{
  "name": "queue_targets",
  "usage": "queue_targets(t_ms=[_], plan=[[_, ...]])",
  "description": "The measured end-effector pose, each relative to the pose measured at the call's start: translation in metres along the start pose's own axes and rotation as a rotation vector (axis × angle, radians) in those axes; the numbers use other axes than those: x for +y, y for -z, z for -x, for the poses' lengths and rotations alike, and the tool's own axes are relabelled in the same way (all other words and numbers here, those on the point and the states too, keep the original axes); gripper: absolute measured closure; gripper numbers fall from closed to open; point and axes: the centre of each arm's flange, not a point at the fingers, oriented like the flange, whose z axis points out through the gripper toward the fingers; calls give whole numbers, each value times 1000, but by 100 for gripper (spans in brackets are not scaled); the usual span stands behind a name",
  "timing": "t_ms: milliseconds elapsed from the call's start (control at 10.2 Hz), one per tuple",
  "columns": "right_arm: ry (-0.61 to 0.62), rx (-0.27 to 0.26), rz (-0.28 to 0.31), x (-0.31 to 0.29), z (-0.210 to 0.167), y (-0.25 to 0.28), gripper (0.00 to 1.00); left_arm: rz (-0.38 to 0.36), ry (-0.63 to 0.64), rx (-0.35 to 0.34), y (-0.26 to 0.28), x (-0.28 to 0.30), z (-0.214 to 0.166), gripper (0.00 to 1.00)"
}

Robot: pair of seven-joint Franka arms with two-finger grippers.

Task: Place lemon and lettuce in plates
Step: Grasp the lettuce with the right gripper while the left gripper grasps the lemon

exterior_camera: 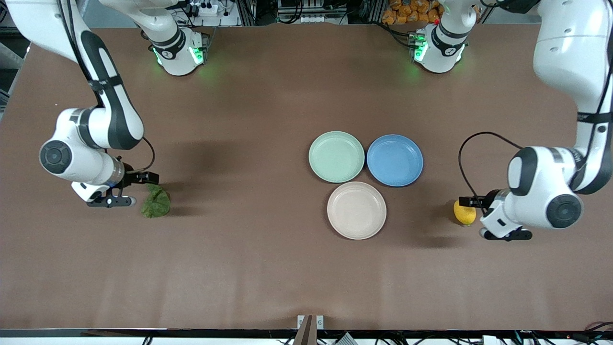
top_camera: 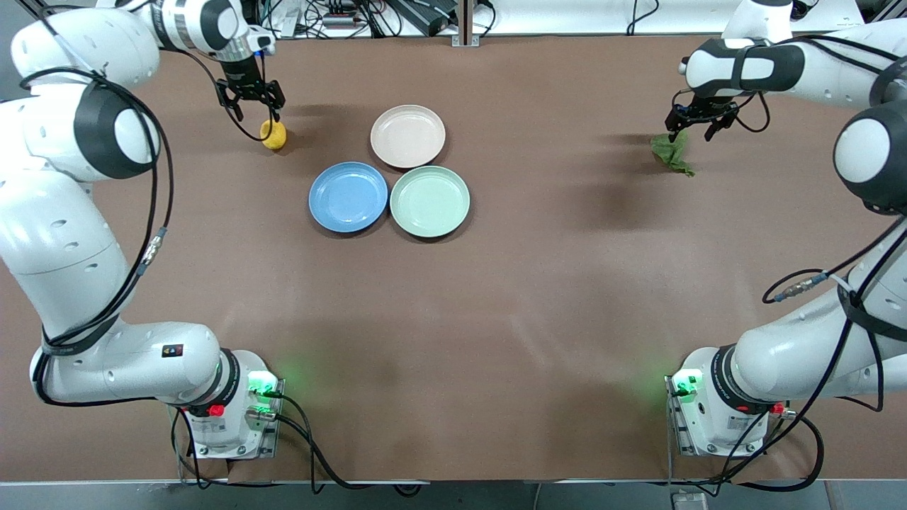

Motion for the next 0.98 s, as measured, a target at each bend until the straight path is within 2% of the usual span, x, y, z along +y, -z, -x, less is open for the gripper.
queue_targets(t_ms=[294, 490, 588, 784, 980], plan=[[-32, 75, 6, 21, -19, -44, 11, 5, 24, 24, -16, -8, -10, 0], [-36, 116, 11, 25, -33, -60, 21, 38, 61, 42, -25, -19, -15, 0], [-35, 129, 12, 24, -37, -64, 34, 49, 81, 40, -31, -18, -16, 0], [-56, 144, -7, 23, -43, -60, 71, 55, 133, 29, -43, -10, -19, 0], [-75, 138, -34, 18, -48, -49, 98, 55, 146, 21, -49, -7, -20, 0]])
